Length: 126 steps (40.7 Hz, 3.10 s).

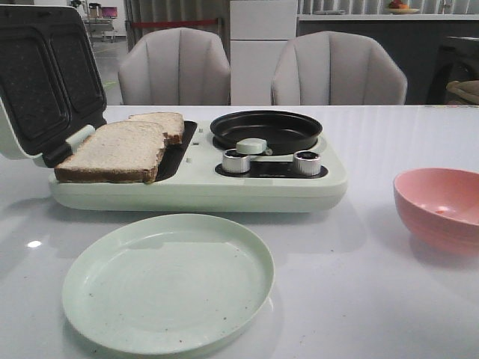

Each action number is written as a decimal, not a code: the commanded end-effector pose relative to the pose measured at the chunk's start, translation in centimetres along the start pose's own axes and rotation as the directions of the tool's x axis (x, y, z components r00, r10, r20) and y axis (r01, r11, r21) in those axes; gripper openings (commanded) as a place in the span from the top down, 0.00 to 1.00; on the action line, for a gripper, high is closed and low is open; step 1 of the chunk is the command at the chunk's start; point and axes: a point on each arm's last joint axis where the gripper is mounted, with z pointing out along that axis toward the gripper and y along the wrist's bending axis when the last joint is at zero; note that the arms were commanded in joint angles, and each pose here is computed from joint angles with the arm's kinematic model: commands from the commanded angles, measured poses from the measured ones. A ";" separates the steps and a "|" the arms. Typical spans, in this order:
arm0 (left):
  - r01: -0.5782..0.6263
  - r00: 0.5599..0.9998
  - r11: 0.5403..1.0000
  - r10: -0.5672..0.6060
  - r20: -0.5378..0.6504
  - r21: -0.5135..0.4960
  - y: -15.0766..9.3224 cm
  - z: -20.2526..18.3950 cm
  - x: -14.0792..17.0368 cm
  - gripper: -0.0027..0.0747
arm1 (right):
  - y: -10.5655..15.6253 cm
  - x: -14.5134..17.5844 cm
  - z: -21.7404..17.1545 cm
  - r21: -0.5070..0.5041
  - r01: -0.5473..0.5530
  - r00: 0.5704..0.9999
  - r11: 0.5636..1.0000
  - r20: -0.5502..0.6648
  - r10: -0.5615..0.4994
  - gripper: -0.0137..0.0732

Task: Make breakfast with bread and shrimp
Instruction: 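Move the left gripper to the sandwich-maker lid handle, then swing the lid down over the bread with the left gripper, then reach the right gripper to the pink bowl and grasp its rim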

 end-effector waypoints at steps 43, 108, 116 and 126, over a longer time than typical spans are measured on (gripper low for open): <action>-0.189 0.939 0.959 0.113 0.325 0.210 -5.9 -1.6 -10.8 0.84 | 0.0 -1.1 -0.5 0.007 0.003 0.997 1.000 0.079 -0.003 0.38; -0.723 0.650 0.603 0.426 0.630 0.338 -13.5 -12.0 16.9 0.84 | -2.4 -5.5 2.9 0.168 -0.056 0.988 0.984 -0.130 0.078 0.38; -0.725 0.647 0.603 0.430 0.630 0.333 -13.5 -12.0 16.9 0.84 | -7.4 -6.8 6.1 0.326 -0.193 0.943 0.925 -0.199 0.267 0.38; -0.725 0.647 0.603 0.430 0.630 0.333 -13.5 -12.0 16.9 0.84 | -13.7 -6.4 9.6 0.413 -0.319 0.860 0.853 -0.252 0.444 0.38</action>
